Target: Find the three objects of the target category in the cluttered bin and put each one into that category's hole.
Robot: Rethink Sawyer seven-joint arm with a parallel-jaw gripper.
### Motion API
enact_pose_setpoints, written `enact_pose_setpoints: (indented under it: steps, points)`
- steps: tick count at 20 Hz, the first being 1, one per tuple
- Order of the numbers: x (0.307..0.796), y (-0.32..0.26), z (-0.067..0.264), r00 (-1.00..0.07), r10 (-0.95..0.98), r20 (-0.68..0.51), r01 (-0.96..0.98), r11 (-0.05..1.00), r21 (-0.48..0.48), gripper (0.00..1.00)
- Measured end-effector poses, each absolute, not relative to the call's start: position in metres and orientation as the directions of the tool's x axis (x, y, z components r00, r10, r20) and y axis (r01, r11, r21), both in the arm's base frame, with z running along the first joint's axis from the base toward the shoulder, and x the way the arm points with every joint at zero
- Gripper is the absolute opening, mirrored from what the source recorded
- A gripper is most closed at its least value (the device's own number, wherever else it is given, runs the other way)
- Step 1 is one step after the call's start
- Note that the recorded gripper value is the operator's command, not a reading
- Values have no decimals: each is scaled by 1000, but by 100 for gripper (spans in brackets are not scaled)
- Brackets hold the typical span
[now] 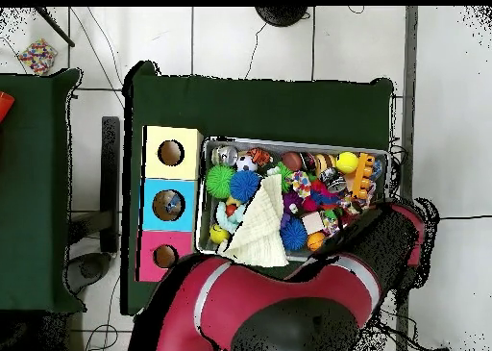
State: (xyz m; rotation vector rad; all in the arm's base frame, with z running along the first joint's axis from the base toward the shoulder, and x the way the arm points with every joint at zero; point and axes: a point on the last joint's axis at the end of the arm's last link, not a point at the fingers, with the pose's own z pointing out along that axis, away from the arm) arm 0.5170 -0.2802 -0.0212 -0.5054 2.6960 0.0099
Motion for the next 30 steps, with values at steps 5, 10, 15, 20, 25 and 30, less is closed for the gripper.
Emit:
enact_pose_setpoints:
  steps: [5, 10, 15, 20, 25, 30]
  points:
    - [519, -284, -24, -852, -274, -445, -291, 956, -30, 100]
    - [515, -292, -27, -847, -203, -491, -232, 973, -2, 100]
    - [510, -298, -27, -829, -132, -544, -166, 986, 14, 100]
    - [504, -299, -24, -796, -120, -593, -141, 990, -11, 100]
    - [497, -299, -21, -752, -160, -639, -154, 986, -65, 100]
    - [493, -298, -17, -719, -222, -659, -194, 974, -116, 100]
